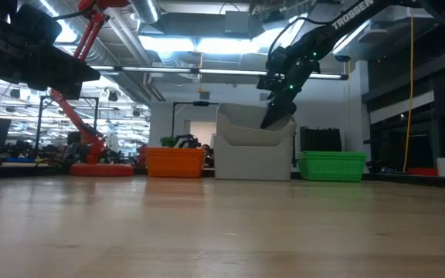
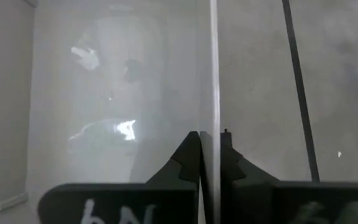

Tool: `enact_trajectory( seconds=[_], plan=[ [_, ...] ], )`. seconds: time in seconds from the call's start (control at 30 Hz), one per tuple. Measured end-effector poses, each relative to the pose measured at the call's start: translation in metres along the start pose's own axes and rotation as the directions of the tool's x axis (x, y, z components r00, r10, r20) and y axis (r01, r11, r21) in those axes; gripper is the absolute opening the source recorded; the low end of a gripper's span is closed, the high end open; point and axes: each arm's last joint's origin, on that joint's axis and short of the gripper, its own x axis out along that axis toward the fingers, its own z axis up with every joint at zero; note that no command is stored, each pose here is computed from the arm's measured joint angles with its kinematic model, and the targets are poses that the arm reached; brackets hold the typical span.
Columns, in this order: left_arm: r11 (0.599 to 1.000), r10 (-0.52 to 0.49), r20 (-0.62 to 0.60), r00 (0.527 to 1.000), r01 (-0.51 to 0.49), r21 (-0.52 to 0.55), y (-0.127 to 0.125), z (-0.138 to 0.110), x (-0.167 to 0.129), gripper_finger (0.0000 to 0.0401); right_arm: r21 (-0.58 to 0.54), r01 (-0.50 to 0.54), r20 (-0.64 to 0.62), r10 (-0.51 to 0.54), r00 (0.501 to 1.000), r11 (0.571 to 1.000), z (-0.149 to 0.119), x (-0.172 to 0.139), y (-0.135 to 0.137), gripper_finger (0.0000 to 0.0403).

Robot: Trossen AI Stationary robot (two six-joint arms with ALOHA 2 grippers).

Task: Stack baskets by color
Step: Stack the bottom gray bin on the top stacked gray bin

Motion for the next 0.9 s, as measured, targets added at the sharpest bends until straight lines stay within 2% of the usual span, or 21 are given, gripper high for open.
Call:
enact_trajectory(
  seconds=[0.47,0.73,0.9],
  plan=[
    [1.0,0.0,0.0,1.0,0.0,0.0,0.0,0.0,0.0,0.0,0.016,-0.052,-0.018,0.052,0.998,0.999,-0.0029,0.0,0.004,0.0009],
    [1.0,0.0,0.0,1.0,0.0,0.0,0.0,0.0,0.0,0.0,-0.002,-0.043,0.009,0.043,0.999,0.999,0.0021,0.0006,0.0049,0.0036],
    [1.0,0.0,0.0,1.0,0.0,0.0,0.0,0.0,0.0,0.0,0.021,-0.046,0.014,0.046,0.999,0.999,0.005,0.0013,0.0075,0.0039]
  ],
)
